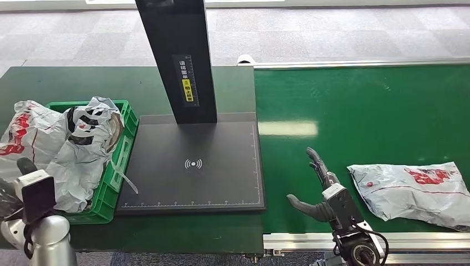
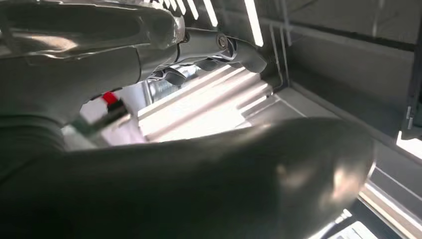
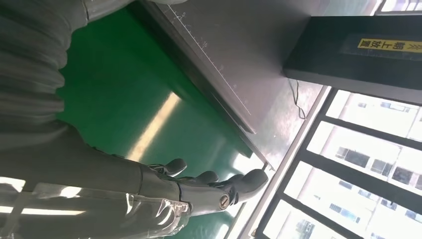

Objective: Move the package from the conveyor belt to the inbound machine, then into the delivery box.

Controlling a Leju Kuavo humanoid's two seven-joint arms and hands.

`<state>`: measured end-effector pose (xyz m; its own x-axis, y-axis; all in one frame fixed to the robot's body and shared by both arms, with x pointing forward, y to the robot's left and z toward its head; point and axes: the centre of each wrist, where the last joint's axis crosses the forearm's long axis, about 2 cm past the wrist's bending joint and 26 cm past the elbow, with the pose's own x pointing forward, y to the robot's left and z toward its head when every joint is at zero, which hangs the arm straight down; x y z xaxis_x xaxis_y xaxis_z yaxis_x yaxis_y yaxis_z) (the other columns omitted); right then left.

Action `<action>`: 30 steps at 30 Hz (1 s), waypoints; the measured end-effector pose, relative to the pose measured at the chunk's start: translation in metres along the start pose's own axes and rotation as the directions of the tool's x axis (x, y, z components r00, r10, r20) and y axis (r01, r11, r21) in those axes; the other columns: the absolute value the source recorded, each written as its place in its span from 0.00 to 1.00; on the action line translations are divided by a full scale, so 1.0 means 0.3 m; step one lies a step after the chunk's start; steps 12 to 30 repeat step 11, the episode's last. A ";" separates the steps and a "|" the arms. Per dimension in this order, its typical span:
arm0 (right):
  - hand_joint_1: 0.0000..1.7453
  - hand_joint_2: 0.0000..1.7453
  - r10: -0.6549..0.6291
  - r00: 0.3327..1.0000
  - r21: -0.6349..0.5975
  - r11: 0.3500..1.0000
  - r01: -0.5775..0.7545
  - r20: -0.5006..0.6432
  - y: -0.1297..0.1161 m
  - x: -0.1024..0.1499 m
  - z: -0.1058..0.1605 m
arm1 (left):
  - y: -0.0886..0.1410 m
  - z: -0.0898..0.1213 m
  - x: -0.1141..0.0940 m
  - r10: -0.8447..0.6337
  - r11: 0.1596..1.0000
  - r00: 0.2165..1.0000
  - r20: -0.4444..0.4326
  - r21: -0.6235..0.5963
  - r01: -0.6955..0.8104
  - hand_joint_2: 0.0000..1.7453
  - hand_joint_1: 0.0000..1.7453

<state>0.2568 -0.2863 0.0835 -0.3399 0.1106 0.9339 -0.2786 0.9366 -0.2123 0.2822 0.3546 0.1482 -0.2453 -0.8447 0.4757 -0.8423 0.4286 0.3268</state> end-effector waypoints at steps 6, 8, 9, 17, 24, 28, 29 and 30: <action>0.00 1.00 -0.007 1.000 0.017 1.000 0.007 0.027 -0.026 -0.001 -0.028 | -0.097 0.043 0.128 0.587 0.769 0.792 -0.167 -0.193 -0.610 1.00 0.00; 0.00 1.00 -0.010 1.000 0.028 1.000 0.010 0.029 -0.033 -0.003 -0.035 | -0.115 0.062 0.159 0.694 0.614 0.678 -0.242 -0.291 -0.733 1.00 0.00; 0.00 1.00 -0.011 1.000 0.031 0.999 0.011 0.028 -0.036 -0.005 -0.037 | -0.122 0.071 0.172 0.718 0.558 0.641 -0.271 -0.326 -0.763 1.00 0.00; 0.00 1.00 -0.014 1.000 0.035 0.999 0.013 0.026 -0.039 -0.007 -0.038 | -0.127 0.082 0.184 0.727 0.513 0.616 -0.302 -0.357 -0.780 1.00 0.00; 0.00 1.00 -0.014 1.000 0.035 0.999 0.013 0.026 -0.039 -0.007 -0.038 | -0.127 0.082 0.184 0.727 0.513 0.616 -0.302 -0.357 -0.780 1.00 0.00; 0.00 1.00 -0.014 1.000 0.035 0.999 0.013 0.026 -0.039 -0.007 -0.038 | -0.127 0.082 0.184 0.727 0.513 0.616 -0.302 -0.357 -0.780 1.00 0.00; 0.00 1.00 -0.014 1.000 0.035 0.999 0.013 0.026 -0.039 -0.007 -0.038 | -0.127 0.082 0.184 0.727 0.513 0.616 -0.302 -0.357 -0.780 1.00 0.00; 0.00 1.00 -0.014 1.000 0.035 0.999 0.013 0.026 -0.039 -0.007 -0.038 | -0.127 0.082 0.184 0.727 0.513 0.616 -0.302 -0.357 -0.780 1.00 0.00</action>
